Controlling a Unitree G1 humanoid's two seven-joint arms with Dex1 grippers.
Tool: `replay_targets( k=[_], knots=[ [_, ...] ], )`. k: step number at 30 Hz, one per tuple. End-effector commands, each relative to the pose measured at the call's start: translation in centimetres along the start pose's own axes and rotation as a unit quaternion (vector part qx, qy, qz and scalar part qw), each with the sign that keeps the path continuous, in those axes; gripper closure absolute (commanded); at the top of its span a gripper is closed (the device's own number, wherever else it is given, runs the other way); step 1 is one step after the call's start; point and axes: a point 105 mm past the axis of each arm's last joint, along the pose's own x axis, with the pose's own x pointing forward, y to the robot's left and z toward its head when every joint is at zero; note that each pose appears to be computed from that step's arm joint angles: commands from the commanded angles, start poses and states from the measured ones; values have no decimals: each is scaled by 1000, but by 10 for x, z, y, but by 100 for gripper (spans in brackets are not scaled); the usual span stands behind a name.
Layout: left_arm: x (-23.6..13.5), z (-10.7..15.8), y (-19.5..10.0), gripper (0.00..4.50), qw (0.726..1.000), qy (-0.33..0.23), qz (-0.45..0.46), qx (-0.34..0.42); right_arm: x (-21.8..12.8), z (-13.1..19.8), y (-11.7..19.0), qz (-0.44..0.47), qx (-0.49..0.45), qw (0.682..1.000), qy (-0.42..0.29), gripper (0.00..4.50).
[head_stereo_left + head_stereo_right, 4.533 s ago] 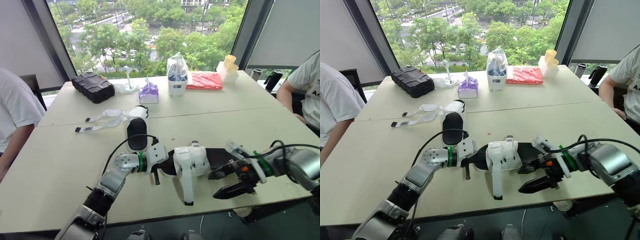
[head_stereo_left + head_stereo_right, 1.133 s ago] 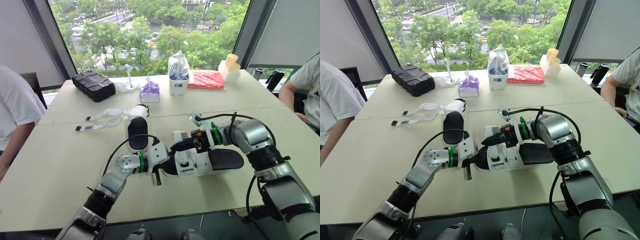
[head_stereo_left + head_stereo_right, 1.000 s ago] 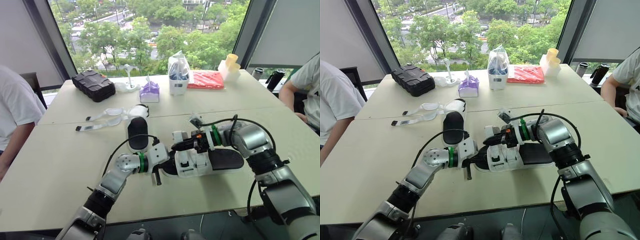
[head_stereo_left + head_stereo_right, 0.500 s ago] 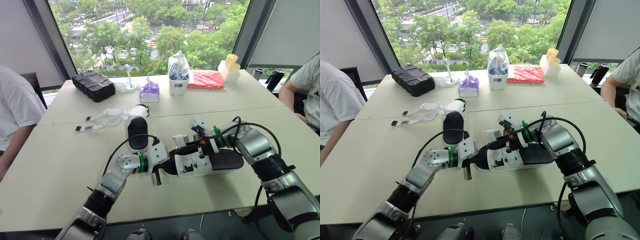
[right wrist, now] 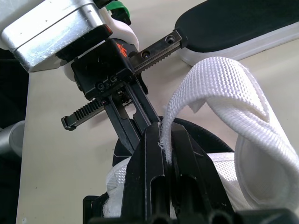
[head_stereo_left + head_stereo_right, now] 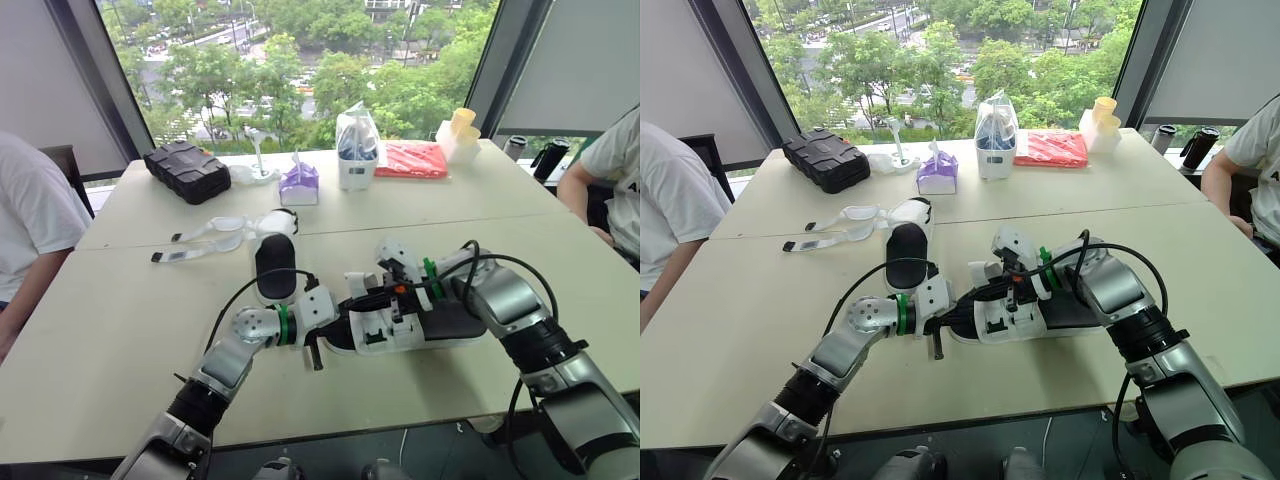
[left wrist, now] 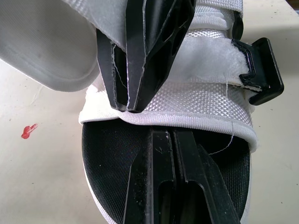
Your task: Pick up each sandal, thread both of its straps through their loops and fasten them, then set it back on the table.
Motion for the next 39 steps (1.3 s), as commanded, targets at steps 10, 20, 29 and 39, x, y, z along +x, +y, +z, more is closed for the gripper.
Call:
replay_targets(
  k=[10,20,29,39],
  knots=[
    [2,-9,-6,450,1000,18,-10,-7,-10,13,11,9,-37,999,-20,445],
    [2,-9,-5,450,1000,18,-10,-6,-7,-5,26,31,-53,998,20,390],
    [2,-9,-5,450,1000,18,-10,-6,-22,-3,30,40,-67,996,45,3],
    [4,-9,-4,450,1000,17,-13,-4,-41,22,26,23,14,1000,3,3]
  ],
)
